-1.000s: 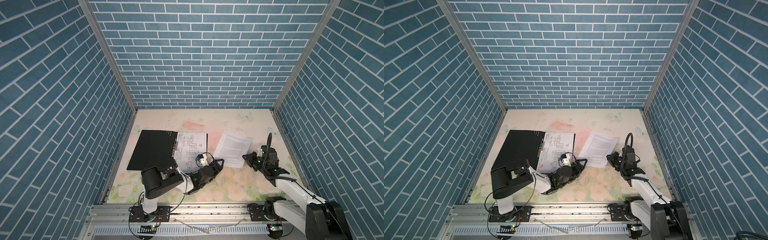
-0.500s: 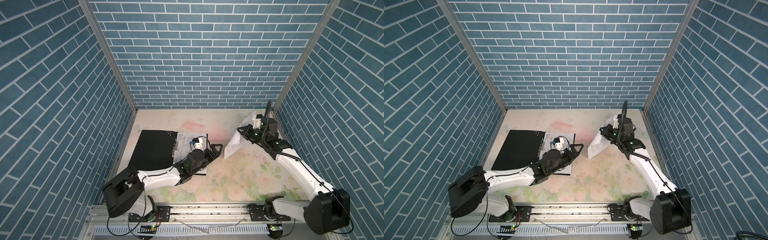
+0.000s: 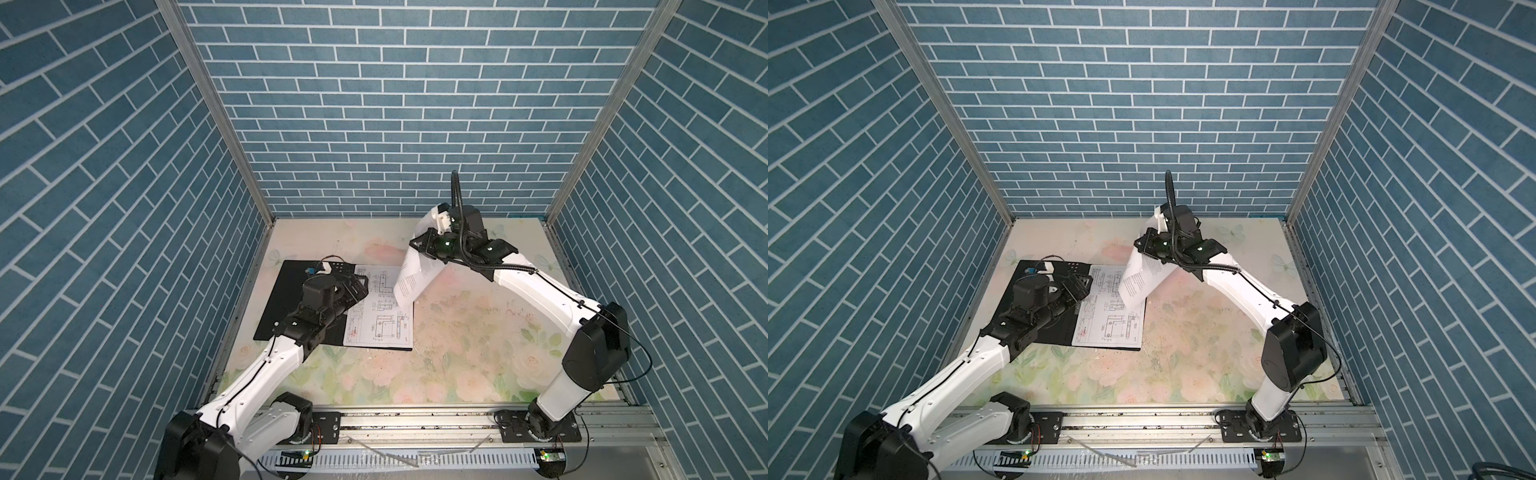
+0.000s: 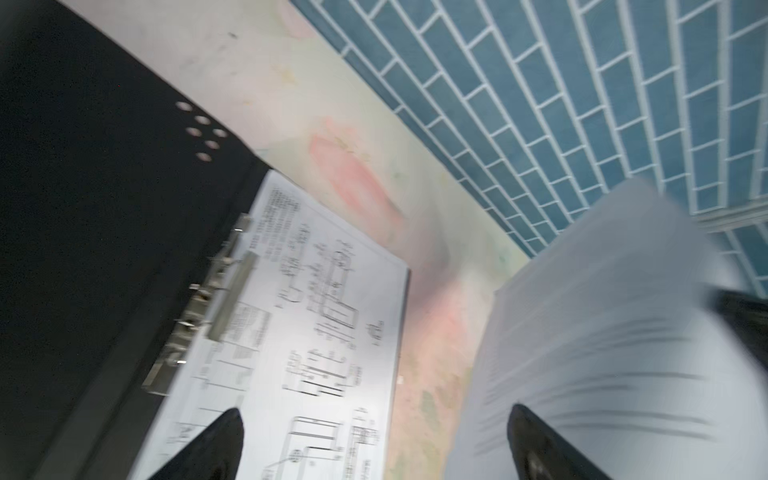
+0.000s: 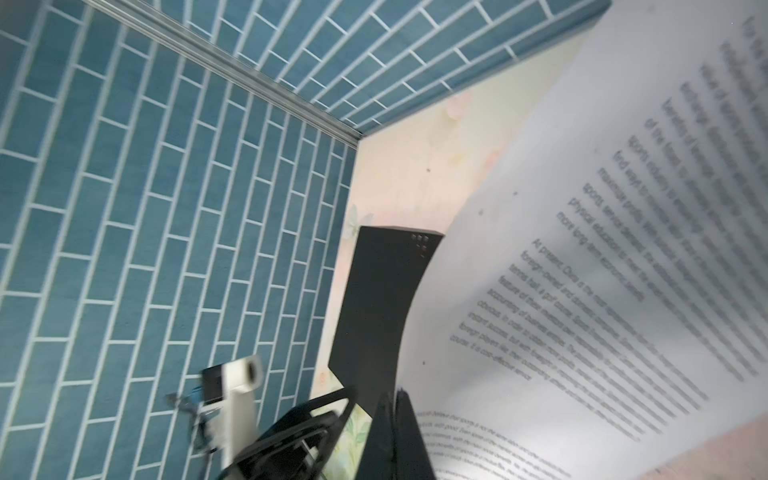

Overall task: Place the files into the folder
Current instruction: 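Carry the lifted text sheet toward the black folder with both grippers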

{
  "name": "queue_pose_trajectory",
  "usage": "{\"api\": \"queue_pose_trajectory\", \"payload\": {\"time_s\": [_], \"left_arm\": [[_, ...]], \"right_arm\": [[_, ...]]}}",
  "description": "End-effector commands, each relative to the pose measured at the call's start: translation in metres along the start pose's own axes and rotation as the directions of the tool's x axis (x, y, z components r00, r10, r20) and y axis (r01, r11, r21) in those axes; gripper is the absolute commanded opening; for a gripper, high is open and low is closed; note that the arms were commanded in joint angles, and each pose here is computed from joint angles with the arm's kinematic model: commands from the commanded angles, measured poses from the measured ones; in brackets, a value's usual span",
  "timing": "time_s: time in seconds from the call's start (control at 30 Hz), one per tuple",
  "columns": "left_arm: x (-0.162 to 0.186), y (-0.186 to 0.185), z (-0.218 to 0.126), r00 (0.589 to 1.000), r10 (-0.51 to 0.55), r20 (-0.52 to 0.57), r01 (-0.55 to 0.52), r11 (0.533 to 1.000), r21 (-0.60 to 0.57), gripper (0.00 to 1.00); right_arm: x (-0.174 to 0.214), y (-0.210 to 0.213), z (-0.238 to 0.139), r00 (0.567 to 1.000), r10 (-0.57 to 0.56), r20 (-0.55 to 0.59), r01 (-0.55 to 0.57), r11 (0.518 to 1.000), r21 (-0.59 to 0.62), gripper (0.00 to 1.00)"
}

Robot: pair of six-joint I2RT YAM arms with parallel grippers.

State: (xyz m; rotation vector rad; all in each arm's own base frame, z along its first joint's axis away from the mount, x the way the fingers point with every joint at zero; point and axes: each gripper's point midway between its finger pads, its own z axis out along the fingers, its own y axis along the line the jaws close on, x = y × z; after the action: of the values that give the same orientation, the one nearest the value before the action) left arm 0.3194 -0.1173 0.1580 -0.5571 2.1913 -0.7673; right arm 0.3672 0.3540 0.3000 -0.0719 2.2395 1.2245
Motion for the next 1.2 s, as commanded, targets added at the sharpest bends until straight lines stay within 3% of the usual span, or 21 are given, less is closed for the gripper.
{"api": "queue_pose_trajectory", "payload": {"time_s": [0.0, 0.13, 0.3, 0.47, 0.93, 1.17], "left_arm": [[0.024, 0.032, 0.009, 0.984, 0.044, -0.173, -0.05, 0.998, -0.032, 1.0], [0.029, 0.046, 0.024, 0.97, 0.087, -0.229, -0.101, 0.993, -0.052, 1.0], [0.032, 0.061, 0.041, 0.961, 0.098, -0.257, -0.117, 0.991, -0.059, 1.0], [0.04, 0.072, 0.057, 0.948, 0.096, -0.303, -0.118, 0.991, -0.056, 0.99], [0.04, 0.085, 0.083, 0.934, 0.122, -0.337, -0.147, 0.988, -0.05, 1.0], [0.053, 0.084, 0.093, 0.924, 0.104, -0.368, -0.111, 0.994, 0.003, 1.0]], "right_arm": [[-0.016, 0.021, -0.021, 0.998, -0.018, 0.063, 0.02, 0.999, -0.027, 0.0], [0.006, -0.013, -0.023, 0.997, 0.03, 0.072, -0.033, 0.999, 0.034, 0.0], [0.056, -0.081, 0.0, 0.984, 0.168, 0.055, -0.172, 0.982, 0.082, 0.0], [0.092, -0.116, 0.016, 0.972, 0.232, 0.042, -0.235, 0.967, 0.1, 0.0], [0.12, -0.142, 0.004, 0.975, 0.223, -0.006, -0.217, 0.954, 0.207, 0.0], [0.106, -0.136, -0.019, 0.987, 0.162, 0.011, -0.16, 0.958, 0.237, 0.0]]}}
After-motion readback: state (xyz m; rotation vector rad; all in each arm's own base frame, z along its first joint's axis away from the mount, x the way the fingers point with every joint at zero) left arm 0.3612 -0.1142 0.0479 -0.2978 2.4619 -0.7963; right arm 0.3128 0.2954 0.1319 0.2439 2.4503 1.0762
